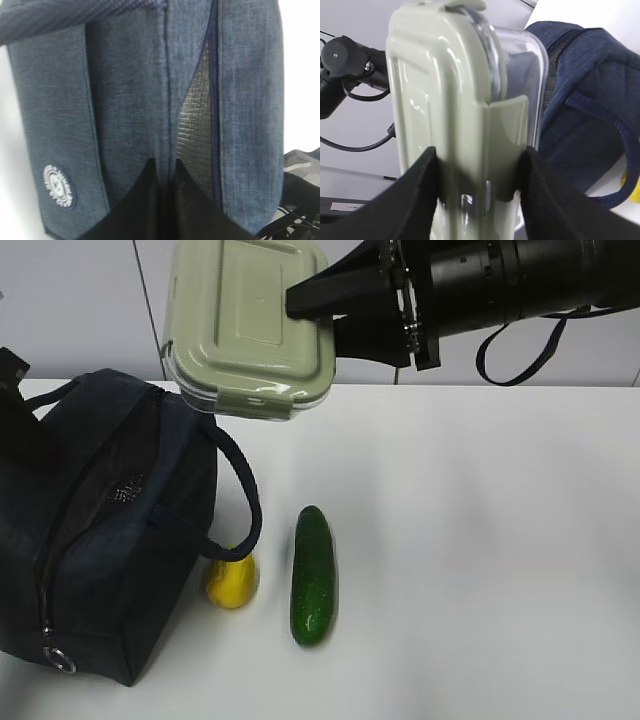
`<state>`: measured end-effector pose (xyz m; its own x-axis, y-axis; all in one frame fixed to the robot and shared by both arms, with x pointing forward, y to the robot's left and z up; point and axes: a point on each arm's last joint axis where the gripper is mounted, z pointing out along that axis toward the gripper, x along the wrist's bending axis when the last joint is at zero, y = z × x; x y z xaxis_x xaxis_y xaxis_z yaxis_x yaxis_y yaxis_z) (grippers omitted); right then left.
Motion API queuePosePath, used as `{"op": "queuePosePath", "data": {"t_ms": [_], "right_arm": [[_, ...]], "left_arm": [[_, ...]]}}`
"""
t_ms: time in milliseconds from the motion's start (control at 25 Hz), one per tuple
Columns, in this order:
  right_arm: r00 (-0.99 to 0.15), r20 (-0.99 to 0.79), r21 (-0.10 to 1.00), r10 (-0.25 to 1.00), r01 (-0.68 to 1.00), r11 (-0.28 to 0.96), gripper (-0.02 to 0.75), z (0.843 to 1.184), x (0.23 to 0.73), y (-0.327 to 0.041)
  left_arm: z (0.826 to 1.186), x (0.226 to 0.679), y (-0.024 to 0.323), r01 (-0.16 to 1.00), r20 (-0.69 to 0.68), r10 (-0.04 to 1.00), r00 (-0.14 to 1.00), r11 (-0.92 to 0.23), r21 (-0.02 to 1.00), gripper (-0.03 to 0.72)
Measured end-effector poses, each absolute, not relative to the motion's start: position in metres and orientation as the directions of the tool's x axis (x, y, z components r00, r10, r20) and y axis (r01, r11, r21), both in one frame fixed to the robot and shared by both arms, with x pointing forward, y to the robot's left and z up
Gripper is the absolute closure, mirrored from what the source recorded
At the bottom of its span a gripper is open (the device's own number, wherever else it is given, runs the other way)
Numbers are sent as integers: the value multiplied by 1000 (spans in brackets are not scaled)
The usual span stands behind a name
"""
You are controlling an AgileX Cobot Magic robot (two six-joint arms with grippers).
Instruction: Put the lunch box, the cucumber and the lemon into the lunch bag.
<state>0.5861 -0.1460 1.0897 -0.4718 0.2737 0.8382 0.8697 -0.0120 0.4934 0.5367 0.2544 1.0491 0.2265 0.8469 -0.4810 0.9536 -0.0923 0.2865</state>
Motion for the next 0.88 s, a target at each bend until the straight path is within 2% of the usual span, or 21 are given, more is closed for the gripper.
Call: {"op": "queuePosePath", "data": {"t_ms": [320,520,880], "right_arm": [[-483,837,495,256,869,20,381,1090,579,-129],[-451,853,478,263,877,-45,381,1085,587,-125],[-334,918,368,212,918,-148,381,1062,605,-115]], "left_arm": [[1056,539,245,946,-580,779,237,-50,319,697],[1060,538,240,943,-630,733,256,-44,331,697],[1062,539,238,937,-641,717,272,-45,347,697]]}}
